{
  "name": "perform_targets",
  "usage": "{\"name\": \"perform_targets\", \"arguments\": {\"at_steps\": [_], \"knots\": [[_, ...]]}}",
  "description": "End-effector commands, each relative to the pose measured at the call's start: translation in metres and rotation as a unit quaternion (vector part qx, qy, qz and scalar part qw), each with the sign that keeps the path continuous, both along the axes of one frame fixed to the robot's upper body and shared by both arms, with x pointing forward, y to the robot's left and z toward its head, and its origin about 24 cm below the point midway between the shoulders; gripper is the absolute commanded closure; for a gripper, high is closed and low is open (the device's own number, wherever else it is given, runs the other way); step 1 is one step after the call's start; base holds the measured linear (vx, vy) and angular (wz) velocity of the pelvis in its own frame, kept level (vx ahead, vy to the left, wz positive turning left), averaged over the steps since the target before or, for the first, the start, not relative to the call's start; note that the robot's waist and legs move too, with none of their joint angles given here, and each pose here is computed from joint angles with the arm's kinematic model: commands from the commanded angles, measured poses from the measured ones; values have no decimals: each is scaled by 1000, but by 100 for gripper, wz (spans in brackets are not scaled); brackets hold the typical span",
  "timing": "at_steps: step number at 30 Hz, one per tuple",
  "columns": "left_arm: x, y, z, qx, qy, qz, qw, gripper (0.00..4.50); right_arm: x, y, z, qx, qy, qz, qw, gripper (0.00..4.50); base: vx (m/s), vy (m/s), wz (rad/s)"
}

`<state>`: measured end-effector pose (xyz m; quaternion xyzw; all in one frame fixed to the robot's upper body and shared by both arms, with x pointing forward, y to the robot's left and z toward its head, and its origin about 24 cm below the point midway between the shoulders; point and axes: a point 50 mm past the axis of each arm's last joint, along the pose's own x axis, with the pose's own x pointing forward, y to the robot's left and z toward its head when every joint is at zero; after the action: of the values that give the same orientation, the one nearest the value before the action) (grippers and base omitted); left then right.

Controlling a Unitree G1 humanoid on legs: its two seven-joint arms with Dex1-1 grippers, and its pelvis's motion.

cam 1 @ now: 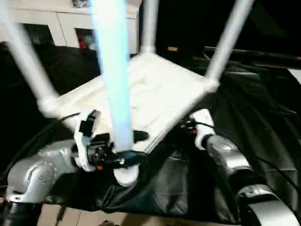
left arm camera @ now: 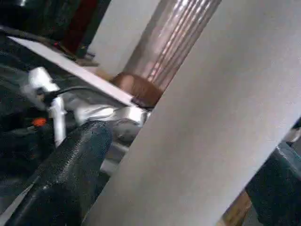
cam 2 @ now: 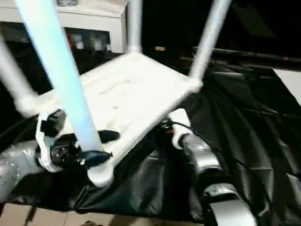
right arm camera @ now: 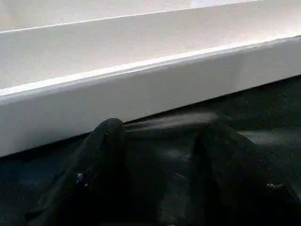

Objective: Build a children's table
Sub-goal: Rotate table base

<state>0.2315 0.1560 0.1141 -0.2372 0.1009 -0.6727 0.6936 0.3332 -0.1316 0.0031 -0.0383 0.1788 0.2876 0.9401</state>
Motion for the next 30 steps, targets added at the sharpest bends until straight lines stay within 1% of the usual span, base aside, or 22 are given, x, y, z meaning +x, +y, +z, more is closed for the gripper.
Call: {"name": "perform_targets", "arguments": {"at_steps": [1,3,7,9,11,13,14,17,19,23,24,26,28,29,30], "knots": [[-6,-7,4,-13,0,-17,1000,2,-1,16,4,13,-8,57,998,140,0,0,0],[-7,-8,3,-13,2,-17,1000,2,-2,20,4,18,-9,72,997,140,0,0,0],[-10,-13,2,-13,6,-22,1000,2,-9,39,7,44,-12,149,988,140,0,0,0],[-9,-15,2,-14,5,-19,1000,2,-11,46,7,51,-14,172,984,140,0,0,0],[-3,-18,1,-13,-7,-2,1000,2,-12,55,9,57,-17,188,980,140,0,0,0],[3,-20,0,-8,-16,14,1000,2,-11,58,9,59,-18,190,980,140,0,0,0],[12,-23,-1,2,-32,36,999,2,-11,61,10,59,-17,191,980,140,0,0,0],[27,-29,0,11,-52,62,997,2,-11,64,10,60,-16,193,979,140,0,0,0],[35,-35,2,15,-59,56,997,2,-11,66,10,63,-15,198,978,140,0,0,0],[43,-48,6,12,-74,49,996,2,-14,69,9,68,-12,212,975,140,0,0,0],[47,-62,7,12,-82,37,996,2,-16,70,8,75,-12,221,972,140,0,0,0],[49,-71,7,10,-88,28,996,2,-17,70,8,77,-12,223,972,140,0,0,0],[50,-85,7,0,-91,19,996,2,-16,67,7,72,-15,212,974,140,0,0,0],[50,-88,7,-1,-93,18,995,2,-15,66,7,72,-16,208,975,140,0,0,0],[51,-100,5,0,-101,15,995,2,-13,60,7,72,-20,190,979,140,0,0,0]]}}
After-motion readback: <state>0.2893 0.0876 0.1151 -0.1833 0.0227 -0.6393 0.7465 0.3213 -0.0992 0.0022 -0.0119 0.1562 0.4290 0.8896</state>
